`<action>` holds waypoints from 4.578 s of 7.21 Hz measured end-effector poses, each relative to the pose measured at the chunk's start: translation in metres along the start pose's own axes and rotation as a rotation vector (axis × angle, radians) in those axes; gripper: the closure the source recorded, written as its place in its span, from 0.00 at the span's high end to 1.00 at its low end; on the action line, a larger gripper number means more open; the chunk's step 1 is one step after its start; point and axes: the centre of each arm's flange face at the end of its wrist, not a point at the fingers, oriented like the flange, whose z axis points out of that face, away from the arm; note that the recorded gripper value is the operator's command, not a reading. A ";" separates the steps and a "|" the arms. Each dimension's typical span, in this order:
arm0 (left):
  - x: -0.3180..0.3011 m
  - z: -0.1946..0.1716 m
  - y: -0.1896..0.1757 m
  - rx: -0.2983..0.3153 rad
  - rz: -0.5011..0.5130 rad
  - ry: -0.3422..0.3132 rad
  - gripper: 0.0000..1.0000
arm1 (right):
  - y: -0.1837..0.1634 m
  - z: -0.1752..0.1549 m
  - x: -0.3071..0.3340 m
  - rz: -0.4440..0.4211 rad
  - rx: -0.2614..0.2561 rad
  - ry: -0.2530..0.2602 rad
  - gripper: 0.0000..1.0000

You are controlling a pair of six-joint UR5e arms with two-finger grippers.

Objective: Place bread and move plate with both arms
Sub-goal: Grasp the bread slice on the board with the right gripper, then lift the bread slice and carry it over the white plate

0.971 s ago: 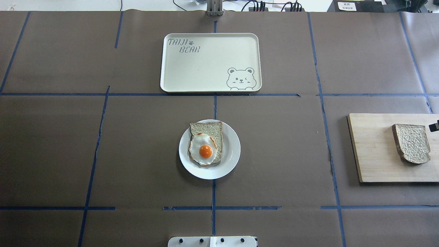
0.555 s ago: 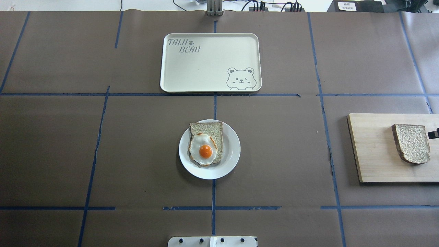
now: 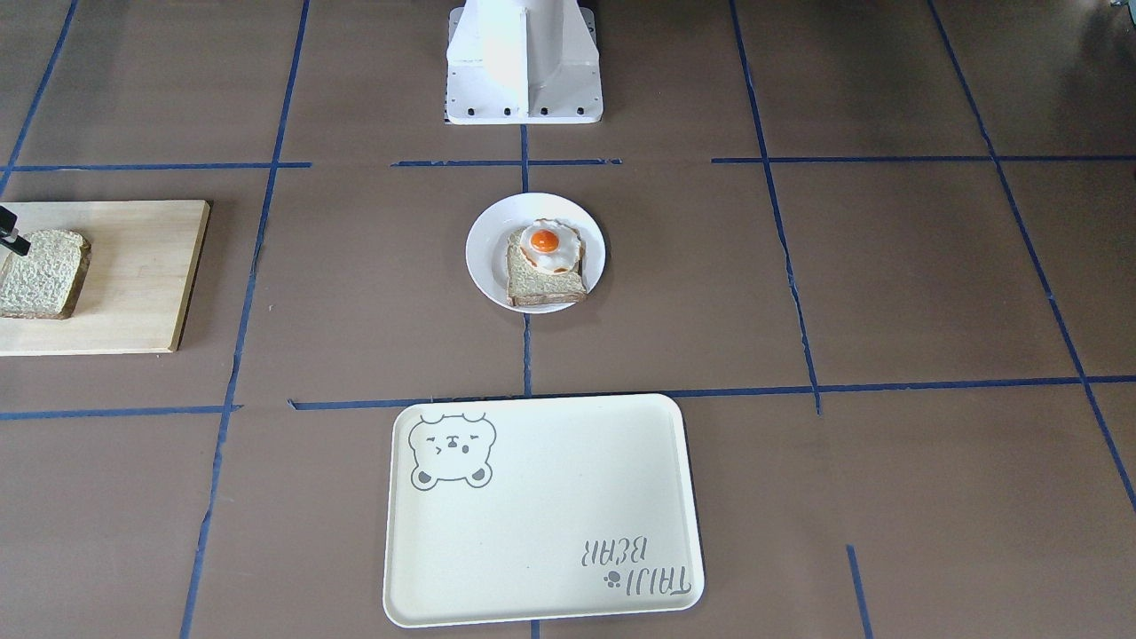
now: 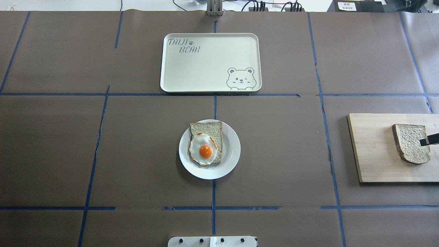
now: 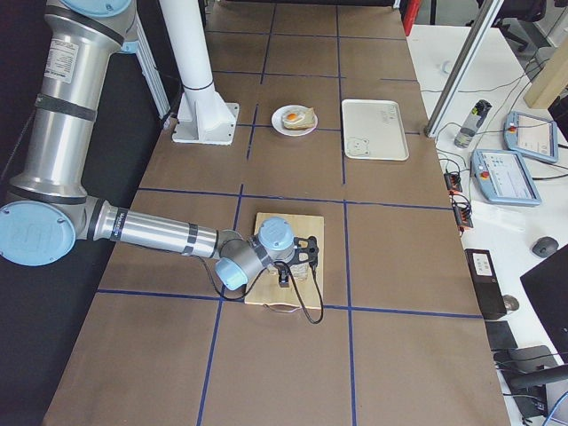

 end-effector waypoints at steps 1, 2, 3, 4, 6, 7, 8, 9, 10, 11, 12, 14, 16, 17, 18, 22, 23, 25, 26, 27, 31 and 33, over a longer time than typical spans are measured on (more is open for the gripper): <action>0.000 0.000 0.000 0.001 0.001 0.000 1.00 | -0.001 0.005 0.005 0.008 -0.008 0.003 0.68; 0.001 -0.001 0.000 0.002 0.002 0.000 1.00 | -0.002 0.008 0.005 0.023 -0.012 0.002 0.67; 0.001 -0.001 0.000 0.002 0.002 0.000 1.00 | -0.004 0.012 0.002 0.041 -0.018 0.000 0.67; 0.002 -0.002 -0.001 0.003 0.003 -0.001 1.00 | -0.003 0.016 -0.003 0.045 -0.028 -0.001 0.66; 0.002 -0.002 -0.001 0.004 0.004 -0.001 1.00 | -0.002 0.020 -0.006 0.043 -0.036 -0.003 0.61; 0.002 -0.002 -0.001 0.004 0.004 0.000 1.00 | -0.001 0.020 -0.006 0.042 -0.037 -0.003 0.49; 0.002 -0.002 -0.001 0.004 0.004 0.000 1.00 | -0.001 0.020 -0.006 0.044 -0.037 -0.002 0.32; 0.002 -0.002 -0.002 0.005 0.005 0.000 1.00 | 0.001 0.020 -0.005 0.047 -0.038 0.000 0.22; 0.002 -0.002 -0.002 0.004 0.004 0.000 1.00 | 0.003 0.020 -0.003 0.049 -0.039 0.004 0.12; 0.001 -0.002 -0.002 0.004 0.004 -0.001 1.00 | 0.004 0.021 -0.001 0.049 -0.036 0.013 0.02; 0.001 -0.002 -0.003 0.005 0.005 -0.001 1.00 | 0.005 0.022 0.001 0.048 -0.032 0.025 0.00; 0.002 -0.003 -0.004 0.007 0.007 -0.002 1.00 | 0.008 0.023 0.003 0.042 -0.030 0.040 0.00; 0.003 -0.006 -0.005 0.014 0.009 -0.003 1.00 | 0.006 0.020 -0.008 0.026 -0.031 0.024 0.00; 0.003 -0.007 -0.005 0.016 0.009 -0.004 1.00 | 0.002 0.011 -0.020 0.019 -0.033 -0.015 0.00; 0.003 -0.008 -0.006 0.019 0.010 -0.005 1.00 | -0.002 -0.004 -0.028 0.025 -0.036 -0.072 0.00; 0.004 -0.012 -0.011 0.028 0.016 -0.007 1.00 | -0.063 -0.072 -0.121 0.048 -0.034 -0.201 0.00; 0.005 -0.013 -0.012 0.029 0.017 -0.007 1.00 | -0.085 -0.093 -0.163 0.041 -0.030 -0.223 0.00; 0.006 -0.014 -0.014 0.033 0.021 -0.008 1.00 | -0.127 -0.112 -0.264 0.034 -0.050 -0.300 0.00; 0.006 -0.015 -0.015 0.035 0.022 -0.009 1.00 | -0.140 -0.108 -0.329 0.049 -0.067 -0.329 0.00; 0.006 -0.016 -0.016 0.036 0.022 -0.009 1.00 | -0.143 -0.097 -0.390 0.068 -0.072 -0.344 0.00; 0.007 -0.018 -0.019 0.042 0.026 -0.010 1.00 | -0.097 -0.023 -0.554 0.083 0.019 -0.336 0.00; 0.007 -0.018 -0.019 0.042 0.026 -0.010 1.00 | -0.080 0.006 -0.597 0.058 0.049 -0.330 0.00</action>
